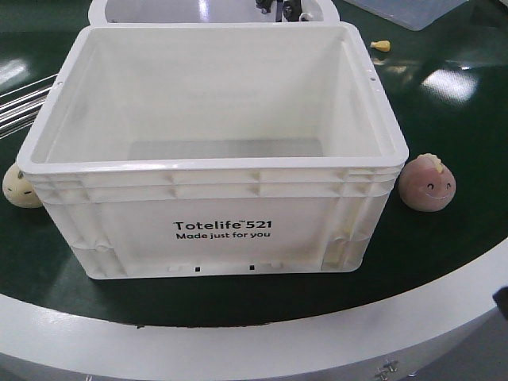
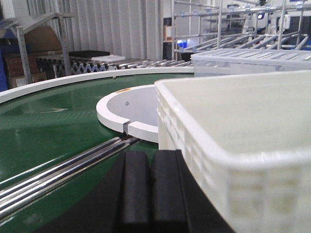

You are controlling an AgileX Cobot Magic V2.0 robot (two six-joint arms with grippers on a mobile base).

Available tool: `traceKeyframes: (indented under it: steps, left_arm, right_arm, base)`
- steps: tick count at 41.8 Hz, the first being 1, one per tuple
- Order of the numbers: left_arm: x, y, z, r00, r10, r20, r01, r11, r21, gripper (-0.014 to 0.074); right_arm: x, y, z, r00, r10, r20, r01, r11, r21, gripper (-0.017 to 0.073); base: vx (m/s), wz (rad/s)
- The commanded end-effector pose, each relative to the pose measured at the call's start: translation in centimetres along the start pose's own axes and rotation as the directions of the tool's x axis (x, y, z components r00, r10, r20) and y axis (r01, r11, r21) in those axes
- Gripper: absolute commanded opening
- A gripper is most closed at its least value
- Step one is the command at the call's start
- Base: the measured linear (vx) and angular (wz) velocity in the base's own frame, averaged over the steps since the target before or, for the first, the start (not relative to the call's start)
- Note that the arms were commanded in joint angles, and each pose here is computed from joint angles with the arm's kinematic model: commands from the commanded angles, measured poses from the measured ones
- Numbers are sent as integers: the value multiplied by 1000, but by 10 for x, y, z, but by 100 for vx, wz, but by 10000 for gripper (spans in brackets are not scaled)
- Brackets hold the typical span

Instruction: Place moving items into box and shelve

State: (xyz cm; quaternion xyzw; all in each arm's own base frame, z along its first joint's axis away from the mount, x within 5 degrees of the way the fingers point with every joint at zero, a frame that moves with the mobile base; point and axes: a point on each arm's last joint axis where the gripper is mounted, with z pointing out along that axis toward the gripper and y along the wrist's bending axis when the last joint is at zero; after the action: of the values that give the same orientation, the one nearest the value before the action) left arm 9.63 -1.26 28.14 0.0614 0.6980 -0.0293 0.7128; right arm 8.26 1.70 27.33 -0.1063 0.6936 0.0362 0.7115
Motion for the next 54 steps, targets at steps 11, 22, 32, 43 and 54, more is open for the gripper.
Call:
traceKeyframes:
  steps: [11,22,32,43,54]
  left_arm:
    - [-71,3,90,1000,-2,0,2,1000,-19,-7]
    - [-78,3,137,1000,-6,-25,6,1000,-29,-7]
    - [-78,4,137,1000,-6,-18,5,999,-32,15]
    - [-81,4,137,1000,-6,6,6,999,-40,153]
    - [-83,5,137,999,-6,31,8,999,-48,601]
  right_arm:
    - [-73,-9,79,1000,-2,-6,2,1000,19,-8]
    - [-83,-13,141,1000,2,5,-3,999,47,-8]
    - [-82,-14,142,996,92,12,-93,994,60,8]
    - [-82,-14,142,996,93,12,-94,994,60,166]
    - [-87,-16,142,994,89,71,-94,993,75,706]
  base:
    - [0,0]
    - [0,0]
    - [0,0]
    - [0,0]
    - [0,0]
